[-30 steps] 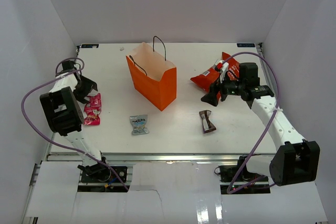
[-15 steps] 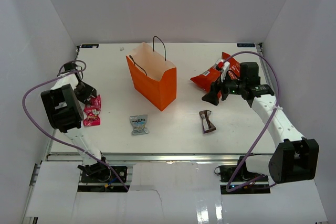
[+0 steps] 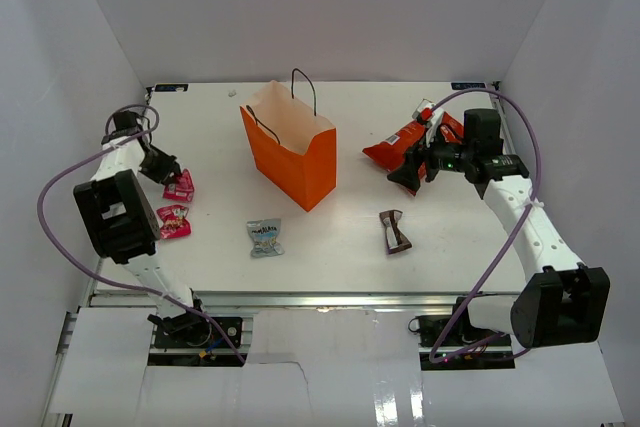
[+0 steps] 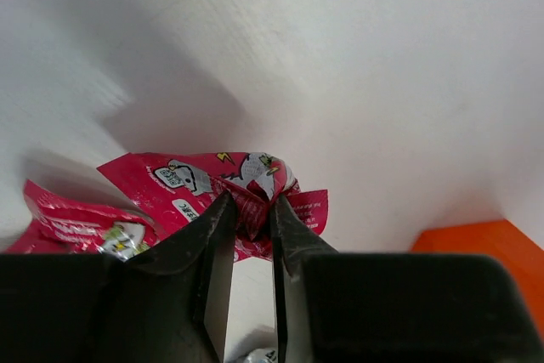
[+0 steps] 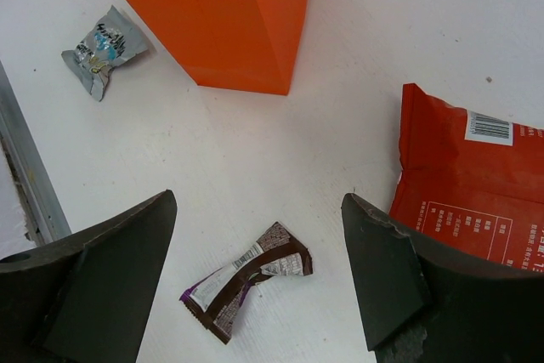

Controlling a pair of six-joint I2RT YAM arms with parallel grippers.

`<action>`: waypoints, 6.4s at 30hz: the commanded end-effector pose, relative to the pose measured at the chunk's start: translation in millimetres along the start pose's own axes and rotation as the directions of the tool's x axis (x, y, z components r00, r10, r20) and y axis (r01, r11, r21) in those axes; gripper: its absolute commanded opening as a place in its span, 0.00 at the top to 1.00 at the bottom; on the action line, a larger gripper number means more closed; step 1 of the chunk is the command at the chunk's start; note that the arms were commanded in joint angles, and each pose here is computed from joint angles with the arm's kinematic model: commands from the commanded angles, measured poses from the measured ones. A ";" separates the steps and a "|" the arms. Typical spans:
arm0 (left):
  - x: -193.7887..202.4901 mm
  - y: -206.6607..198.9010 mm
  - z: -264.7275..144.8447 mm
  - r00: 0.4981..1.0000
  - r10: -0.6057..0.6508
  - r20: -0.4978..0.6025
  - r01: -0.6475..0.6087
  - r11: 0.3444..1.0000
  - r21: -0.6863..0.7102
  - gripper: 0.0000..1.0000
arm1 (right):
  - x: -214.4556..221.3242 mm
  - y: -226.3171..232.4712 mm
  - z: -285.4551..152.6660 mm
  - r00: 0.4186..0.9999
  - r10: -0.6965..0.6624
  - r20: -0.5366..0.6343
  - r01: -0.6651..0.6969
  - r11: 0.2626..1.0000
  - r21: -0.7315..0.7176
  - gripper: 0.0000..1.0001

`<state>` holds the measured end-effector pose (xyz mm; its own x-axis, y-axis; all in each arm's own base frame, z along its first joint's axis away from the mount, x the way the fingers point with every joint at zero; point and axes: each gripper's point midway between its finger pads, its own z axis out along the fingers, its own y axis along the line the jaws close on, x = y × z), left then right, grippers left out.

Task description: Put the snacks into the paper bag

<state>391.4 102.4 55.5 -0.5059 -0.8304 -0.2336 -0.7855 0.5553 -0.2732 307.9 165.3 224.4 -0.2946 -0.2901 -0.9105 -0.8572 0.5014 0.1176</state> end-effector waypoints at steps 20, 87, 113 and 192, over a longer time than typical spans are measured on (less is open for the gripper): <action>41.9 -240.2 -352.1 0.924 0.044 0.379 -0.350 0.494 0.796 0.96 | -28.3 -4.7 -4.0 0.998 -0.054 0.034 0.054 0.998 -0.015 0.16; 75.2 56.4 -71.3 0.958 -0.152 0.242 0.138 0.988 0.072 0.02 | 38.3 9.2 6.4 0.998 0.062 -0.029 -0.063 0.997 -0.032 0.15; 67.4 104.8 7.0 0.991 -0.117 0.072 0.129 0.971 -0.202 0.34 | 21.7 5.4 1.0 0.999 0.052 -0.012 -0.052 0.999 -0.016 0.15; 118.2 -196.4 -427.7 0.660 0.044 0.750 -0.697 0.409 0.589 0.04 | 115.7 9.9 13.8 0.884 0.228 -0.409 -0.107 0.949 0.297 0.17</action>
<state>347.0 -156.6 492.1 -0.2038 -0.5394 -0.8170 0.3295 0.7480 -0.5761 269.4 167.9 135.7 -0.5443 -0.4639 -0.6989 -0.7632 0.6198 0.1830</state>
